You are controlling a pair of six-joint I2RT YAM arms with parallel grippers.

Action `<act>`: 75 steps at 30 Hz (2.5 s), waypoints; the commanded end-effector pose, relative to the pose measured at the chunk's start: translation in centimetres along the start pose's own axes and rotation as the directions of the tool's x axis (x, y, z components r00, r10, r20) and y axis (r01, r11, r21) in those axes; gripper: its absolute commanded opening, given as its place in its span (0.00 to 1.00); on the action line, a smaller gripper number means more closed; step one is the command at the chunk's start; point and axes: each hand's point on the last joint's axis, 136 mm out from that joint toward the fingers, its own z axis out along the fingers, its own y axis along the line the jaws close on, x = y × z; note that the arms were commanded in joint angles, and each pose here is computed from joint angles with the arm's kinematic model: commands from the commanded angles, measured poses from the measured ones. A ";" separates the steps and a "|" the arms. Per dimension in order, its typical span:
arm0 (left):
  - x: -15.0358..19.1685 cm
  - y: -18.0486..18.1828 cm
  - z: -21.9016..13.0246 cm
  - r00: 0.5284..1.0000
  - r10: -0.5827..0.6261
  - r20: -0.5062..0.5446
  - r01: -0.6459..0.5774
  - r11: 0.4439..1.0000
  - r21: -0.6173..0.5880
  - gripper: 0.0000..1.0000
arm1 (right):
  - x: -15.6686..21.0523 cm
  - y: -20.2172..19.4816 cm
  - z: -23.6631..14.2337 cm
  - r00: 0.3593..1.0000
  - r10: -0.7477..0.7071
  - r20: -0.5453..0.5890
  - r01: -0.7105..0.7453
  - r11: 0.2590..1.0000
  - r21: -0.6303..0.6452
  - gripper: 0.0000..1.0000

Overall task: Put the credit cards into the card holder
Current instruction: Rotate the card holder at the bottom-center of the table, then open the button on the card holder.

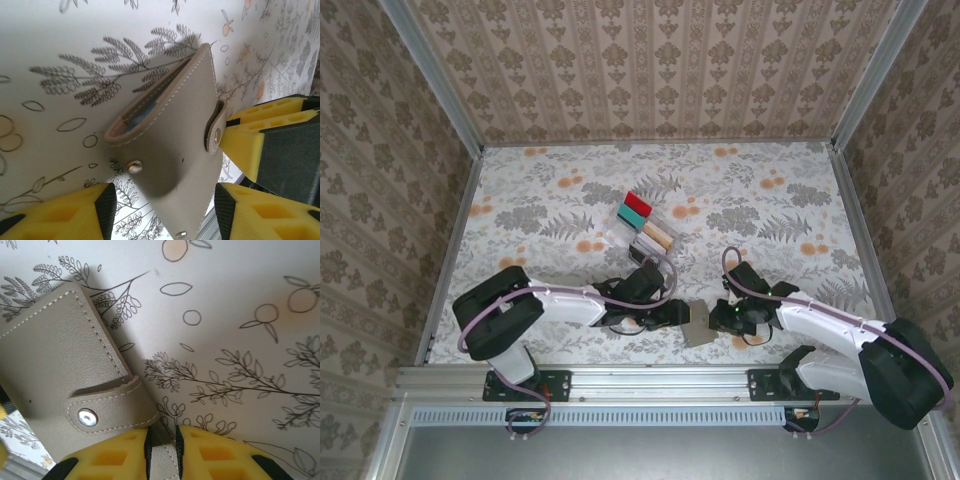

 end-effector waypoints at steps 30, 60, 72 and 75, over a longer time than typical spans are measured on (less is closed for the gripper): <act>-2.9 -2.5 -1.9 0.992 0.021 0.125 -0.035 0.993 0.114 0.03 | -3.2 4.5 -3.0 0.987 -0.110 0.120 0.114 0.993 -0.031 0.31; -2.2 0.6 -4.6 0.989 -0.006 0.151 -0.007 0.996 0.084 0.00 | -4.3 -1.2 -2.0 0.973 -0.198 0.120 0.123 0.879 0.460 0.13; -1.9 2.2 -4.2 0.991 -0.015 0.133 0.011 0.999 0.031 0.00 | -3.6 -0.3 0.6 0.978 -0.206 0.025 0.178 0.894 0.411 0.22; -1.9 2.8 -4.0 0.991 -0.030 0.128 0.027 0.999 0.019 0.01 | -3.6 -0.2 0.8 0.976 -0.217 0.016 0.190 0.887 0.420 0.23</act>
